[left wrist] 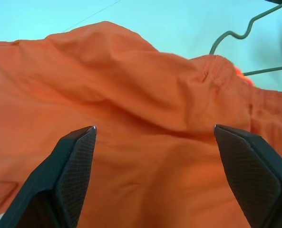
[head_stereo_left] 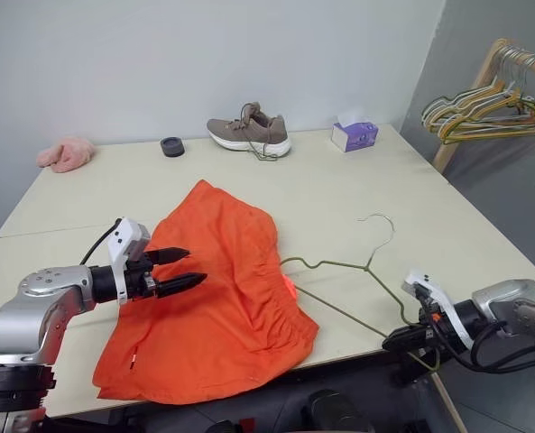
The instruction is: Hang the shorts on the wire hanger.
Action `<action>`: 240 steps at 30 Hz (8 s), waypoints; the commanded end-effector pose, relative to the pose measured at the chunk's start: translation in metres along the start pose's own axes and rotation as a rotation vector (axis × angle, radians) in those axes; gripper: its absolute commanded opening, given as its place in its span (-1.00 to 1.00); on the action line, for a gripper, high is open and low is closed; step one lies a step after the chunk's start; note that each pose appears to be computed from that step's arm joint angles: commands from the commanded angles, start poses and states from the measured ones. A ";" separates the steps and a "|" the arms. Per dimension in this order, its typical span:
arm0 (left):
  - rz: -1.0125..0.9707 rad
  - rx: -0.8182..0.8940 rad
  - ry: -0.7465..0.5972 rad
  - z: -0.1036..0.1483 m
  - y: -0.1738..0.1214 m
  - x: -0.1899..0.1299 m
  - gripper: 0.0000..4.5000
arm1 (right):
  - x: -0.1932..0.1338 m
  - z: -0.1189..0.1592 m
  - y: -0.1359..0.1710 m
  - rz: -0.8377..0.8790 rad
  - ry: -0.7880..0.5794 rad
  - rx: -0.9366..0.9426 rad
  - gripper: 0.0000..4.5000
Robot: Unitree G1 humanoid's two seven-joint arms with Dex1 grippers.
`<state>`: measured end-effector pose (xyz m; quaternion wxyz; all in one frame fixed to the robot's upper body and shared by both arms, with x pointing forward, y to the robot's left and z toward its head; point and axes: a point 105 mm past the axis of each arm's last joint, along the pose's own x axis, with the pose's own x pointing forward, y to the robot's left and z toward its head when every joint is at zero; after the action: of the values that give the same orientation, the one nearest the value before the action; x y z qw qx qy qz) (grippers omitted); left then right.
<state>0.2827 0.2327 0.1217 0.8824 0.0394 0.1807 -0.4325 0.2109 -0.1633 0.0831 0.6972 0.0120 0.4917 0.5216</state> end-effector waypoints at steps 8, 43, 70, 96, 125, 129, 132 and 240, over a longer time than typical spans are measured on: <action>0.038 0.044 -0.030 0.011 0.005 -0.004 0.84 | 0.029 0.004 -0.006 0.009 0.060 0.096 -1.00; 0.147 0.014 -0.097 0.015 0.018 -0.017 0.84 | 0.064 0.104 -0.001 -0.094 -0.118 -0.109 -1.00; 0.052 0.200 -0.084 0.087 0.018 -0.058 1.00 | 0.061 0.149 -0.005 -0.437 -0.217 -0.957 -1.00; -0.232 0.454 0.184 0.045 -0.005 0.007 0.92 | 0.060 0.152 0.013 -0.456 -0.206 -1.205 -1.00; -0.206 0.371 0.180 0.037 -0.005 0.011 -1.00 | 0.005 0.134 -0.037 -0.598 -0.047 -1.252 0.39; -0.146 0.353 0.125 0.045 0.003 0.012 -1.00 | -0.011 0.110 -0.045 -0.560 -0.064 -0.997 0.99; -0.116 0.330 0.072 0.054 0.006 0.013 -1.00 | -0.001 0.093 -0.029 -0.418 -0.164 -0.724 0.99; -0.027 0.406 0.453 -0.013 0.014 -0.040 -1.00 | -0.023 0.144 -0.047 -0.890 -0.559 -0.676 -0.98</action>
<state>0.2657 0.2435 0.1270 0.7878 0.2715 0.2287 -0.5033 0.3305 -0.0952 0.1229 0.8990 -0.2339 0.0824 0.3610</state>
